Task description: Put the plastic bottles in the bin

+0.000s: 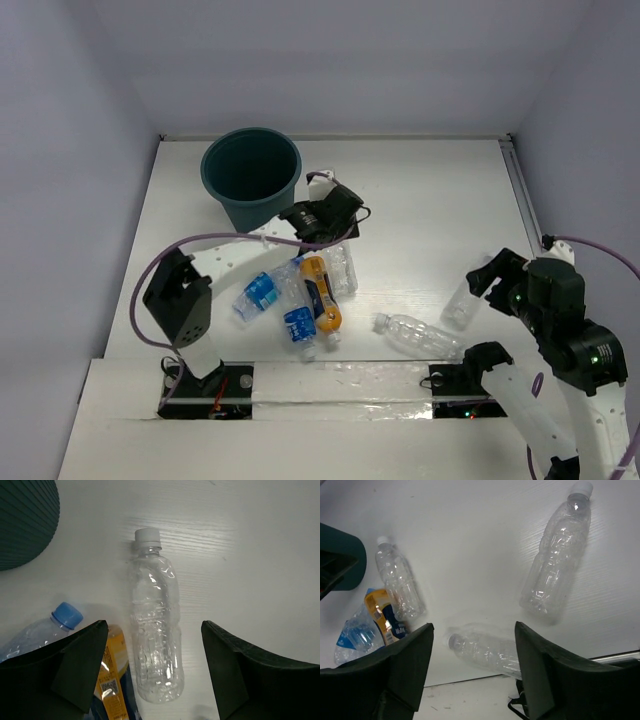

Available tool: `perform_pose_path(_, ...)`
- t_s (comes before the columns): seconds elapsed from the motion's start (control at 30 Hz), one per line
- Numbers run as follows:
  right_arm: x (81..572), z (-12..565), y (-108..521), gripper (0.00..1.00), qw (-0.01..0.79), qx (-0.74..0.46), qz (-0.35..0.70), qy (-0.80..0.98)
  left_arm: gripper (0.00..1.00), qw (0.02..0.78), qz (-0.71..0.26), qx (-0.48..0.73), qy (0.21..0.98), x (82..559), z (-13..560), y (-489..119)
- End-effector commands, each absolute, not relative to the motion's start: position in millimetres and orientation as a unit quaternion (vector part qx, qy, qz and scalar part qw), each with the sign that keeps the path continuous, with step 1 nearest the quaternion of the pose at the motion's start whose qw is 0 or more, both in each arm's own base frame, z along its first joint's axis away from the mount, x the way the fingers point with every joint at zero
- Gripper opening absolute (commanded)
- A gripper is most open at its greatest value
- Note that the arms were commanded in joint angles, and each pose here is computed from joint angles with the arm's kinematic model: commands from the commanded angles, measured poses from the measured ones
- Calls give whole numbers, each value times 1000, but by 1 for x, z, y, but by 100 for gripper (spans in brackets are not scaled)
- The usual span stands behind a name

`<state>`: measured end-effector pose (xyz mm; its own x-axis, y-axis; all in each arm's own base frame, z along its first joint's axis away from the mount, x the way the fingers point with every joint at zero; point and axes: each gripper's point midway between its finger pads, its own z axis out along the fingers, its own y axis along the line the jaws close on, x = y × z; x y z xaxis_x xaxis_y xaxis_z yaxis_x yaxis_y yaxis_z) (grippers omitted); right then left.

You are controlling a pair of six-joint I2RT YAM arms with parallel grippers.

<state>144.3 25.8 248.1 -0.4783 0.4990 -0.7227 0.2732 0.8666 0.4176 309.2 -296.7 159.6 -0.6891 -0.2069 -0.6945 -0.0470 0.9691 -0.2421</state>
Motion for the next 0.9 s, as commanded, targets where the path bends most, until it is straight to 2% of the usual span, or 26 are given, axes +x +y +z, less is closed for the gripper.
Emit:
perform_pose_path(0.0, 145, 244, 27, 74, 453, 230, 124, 852, 73, 391, -110, -49, 913, 325, 159, -309)
perform_pose_path(0.17, 144, 232, 23, 81, 437, 236, 106, 862, 75, 373, -84, -40, 923, 340, 132, -306)
perform_pose_path(0.23, 143, 233, 21, 87, 437, 239, 102, 861, 76, 365, -79, -39, 927, 345, 121, -302)
perform_pose_path(0.5, 151, 220, 10, 100, 420, 265, 59, 866, 79, 337, -76, -10, 939, 347, 87, -316)
perform_pose_path(0.67, 171, 224, 4, 100, 406, 285, 24, 868, 79, 329, -78, -3, 941, 354, 76, -317)
perform_pose_path(0.87, 192, 188, -11, 100, 348, 324, -14, 880, 76, 327, -103, -5, 939, 363, 72, -318)
